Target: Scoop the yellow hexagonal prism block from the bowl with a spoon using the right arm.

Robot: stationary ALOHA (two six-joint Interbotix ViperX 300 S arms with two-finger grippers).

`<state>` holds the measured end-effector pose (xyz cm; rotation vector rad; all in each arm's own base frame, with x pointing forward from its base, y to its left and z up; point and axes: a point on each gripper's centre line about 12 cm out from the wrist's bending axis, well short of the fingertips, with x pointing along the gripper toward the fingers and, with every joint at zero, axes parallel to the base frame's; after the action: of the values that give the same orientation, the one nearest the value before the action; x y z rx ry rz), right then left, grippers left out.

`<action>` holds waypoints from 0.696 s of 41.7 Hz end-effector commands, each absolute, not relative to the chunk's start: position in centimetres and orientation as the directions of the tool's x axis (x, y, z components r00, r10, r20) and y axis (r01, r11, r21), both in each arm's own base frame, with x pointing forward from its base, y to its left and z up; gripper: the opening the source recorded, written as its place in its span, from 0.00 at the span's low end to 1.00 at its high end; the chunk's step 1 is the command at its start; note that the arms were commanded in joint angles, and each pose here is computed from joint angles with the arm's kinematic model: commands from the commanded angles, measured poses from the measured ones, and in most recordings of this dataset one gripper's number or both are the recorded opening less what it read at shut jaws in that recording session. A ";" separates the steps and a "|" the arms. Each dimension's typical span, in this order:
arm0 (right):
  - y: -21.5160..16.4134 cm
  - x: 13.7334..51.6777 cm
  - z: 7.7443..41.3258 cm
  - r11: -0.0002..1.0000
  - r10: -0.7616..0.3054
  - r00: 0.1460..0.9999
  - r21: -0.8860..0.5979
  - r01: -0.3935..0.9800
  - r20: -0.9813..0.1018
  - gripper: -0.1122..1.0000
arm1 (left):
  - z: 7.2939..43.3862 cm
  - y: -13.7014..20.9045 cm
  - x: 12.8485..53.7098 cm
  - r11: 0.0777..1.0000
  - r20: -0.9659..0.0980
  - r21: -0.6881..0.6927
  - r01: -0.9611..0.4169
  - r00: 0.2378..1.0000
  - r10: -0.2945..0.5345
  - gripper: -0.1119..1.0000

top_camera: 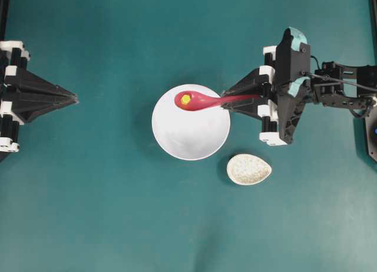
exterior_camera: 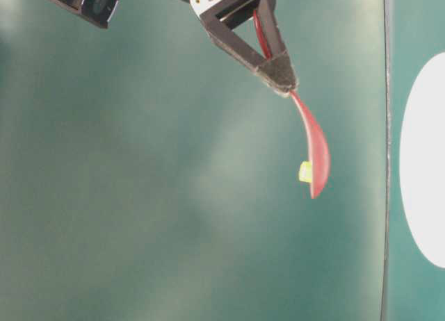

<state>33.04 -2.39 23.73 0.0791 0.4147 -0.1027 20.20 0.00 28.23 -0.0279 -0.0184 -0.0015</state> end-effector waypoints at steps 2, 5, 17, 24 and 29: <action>-2.3 32.9 25.3 0.992 -0.085 0.930 0.054 0.111 -0.358 0.33 | 29.4 0.0 20.5 1.000 0.051 -0.025 0.002 0.999 -0.001 0.12; -2.3 32.6 25.4 0.992 -0.085 0.932 0.054 0.111 -0.354 0.33 | 29.4 0.0 20.5 1.000 0.051 -0.025 0.002 0.999 -0.001 0.12; -2.2 31.5 25.7 0.992 -0.085 0.937 0.055 0.110 -0.339 0.33 | 29.5 0.0 20.5 1.000 0.054 -0.025 0.002 0.999 -0.001 0.12; -2.2 31.2 25.7 0.992 -0.086 0.938 0.055 0.110 -0.336 0.33 | 29.5 0.0 20.5 1.000 0.054 -0.025 0.002 0.999 -0.001 0.12; -2.2 31.2 25.7 0.992 -0.086 0.938 0.055 0.110 -0.336 0.33 | 29.4 0.0 20.5 1.000 0.055 -0.025 0.002 0.998 -0.001 0.12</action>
<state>31.15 -2.27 24.50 0.0787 0.3825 -0.1017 20.22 0.02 28.24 -0.0264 -0.0199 -0.0004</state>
